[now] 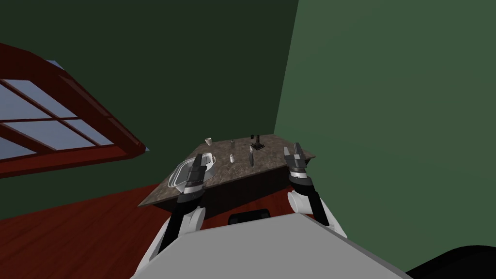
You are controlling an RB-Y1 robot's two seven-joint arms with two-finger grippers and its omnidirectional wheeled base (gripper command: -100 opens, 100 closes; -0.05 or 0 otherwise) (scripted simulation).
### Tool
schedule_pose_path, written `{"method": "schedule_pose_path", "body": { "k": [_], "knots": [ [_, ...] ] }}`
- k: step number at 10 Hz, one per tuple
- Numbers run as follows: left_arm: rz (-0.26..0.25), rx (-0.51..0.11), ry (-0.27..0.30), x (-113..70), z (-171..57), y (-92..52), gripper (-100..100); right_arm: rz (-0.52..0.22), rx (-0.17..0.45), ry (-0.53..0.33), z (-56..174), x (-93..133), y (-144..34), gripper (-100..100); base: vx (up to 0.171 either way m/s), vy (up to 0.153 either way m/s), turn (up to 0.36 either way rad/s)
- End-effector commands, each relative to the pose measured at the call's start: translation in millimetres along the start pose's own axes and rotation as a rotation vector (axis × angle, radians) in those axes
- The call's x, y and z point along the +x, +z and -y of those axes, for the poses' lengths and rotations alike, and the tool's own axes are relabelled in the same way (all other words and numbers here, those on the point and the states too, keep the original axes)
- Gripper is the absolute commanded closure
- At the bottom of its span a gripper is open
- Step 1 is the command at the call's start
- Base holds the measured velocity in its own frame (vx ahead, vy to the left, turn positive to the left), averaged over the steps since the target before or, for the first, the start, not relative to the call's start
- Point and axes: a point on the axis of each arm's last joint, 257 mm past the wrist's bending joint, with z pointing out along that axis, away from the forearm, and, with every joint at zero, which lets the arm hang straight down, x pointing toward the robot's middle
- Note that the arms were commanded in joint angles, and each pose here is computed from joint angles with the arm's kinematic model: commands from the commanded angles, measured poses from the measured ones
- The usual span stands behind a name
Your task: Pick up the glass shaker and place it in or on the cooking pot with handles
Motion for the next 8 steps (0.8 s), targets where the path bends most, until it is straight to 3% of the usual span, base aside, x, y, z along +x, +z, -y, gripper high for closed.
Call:
{"method": "schedule_pose_path", "body": {
  "k": [1,8],
  "knots": [
    [-0.027,-0.029,0.051,3.7,-16,-3.7,-100,0.0,0.0,0.0,0,0,0.0,0,-0.094,0.009,-0.149],
    [-0.129,-0.182,0.287,17.8,-103,-21.7,-100,0.0,0.0,0.0,0,0,0.0,0,-0.074,-0.007,-0.148]
  ]
}}
